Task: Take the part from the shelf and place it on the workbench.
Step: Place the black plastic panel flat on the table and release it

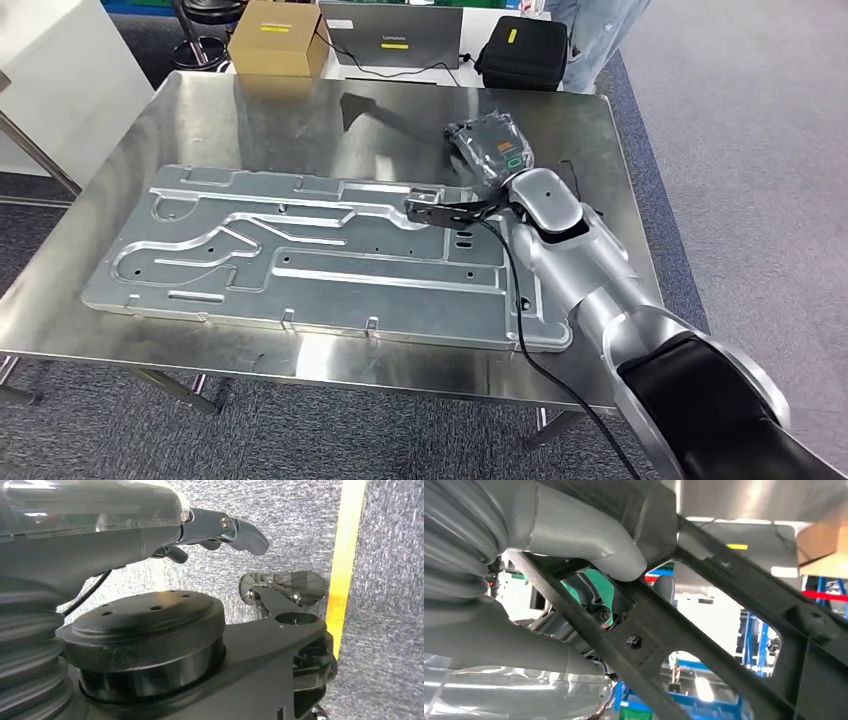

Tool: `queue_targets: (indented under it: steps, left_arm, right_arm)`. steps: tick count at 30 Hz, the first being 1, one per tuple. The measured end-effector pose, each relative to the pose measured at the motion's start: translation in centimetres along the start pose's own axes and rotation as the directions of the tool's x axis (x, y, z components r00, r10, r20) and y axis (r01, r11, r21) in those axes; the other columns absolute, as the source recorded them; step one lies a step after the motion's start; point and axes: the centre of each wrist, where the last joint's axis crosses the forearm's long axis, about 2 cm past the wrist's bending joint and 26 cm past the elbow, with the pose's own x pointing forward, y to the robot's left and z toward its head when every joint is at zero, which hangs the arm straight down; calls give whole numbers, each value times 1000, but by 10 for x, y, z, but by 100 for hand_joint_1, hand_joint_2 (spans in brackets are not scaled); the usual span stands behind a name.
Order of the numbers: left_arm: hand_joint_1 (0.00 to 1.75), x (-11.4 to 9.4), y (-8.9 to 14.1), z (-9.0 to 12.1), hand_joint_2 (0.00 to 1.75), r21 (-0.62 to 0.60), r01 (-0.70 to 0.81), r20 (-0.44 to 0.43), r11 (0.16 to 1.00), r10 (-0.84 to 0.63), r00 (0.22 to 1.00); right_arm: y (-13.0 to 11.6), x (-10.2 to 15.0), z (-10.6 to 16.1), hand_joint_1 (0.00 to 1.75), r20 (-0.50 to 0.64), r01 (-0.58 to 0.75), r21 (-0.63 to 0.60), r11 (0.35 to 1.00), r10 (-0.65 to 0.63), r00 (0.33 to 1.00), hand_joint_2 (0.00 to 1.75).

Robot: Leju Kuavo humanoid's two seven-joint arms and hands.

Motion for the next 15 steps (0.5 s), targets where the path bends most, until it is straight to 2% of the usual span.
queue_targets:
  steps: [9, 15]
  left_arm:
    - [0, 0, 0, 0, 175, 2, 0, -1, 1000, 0, 1000]
    - [0, -1, 0, 0, 175, 2, 3, -3, 1000, -3, 1000]
  right_arm:
    - [-3, 24, -11, 175, 56, 31, 18, 999, -31, 998, 175]
    - [3, 30, -9, 175, 64, 42, 34, 999, -45, 997, 175]
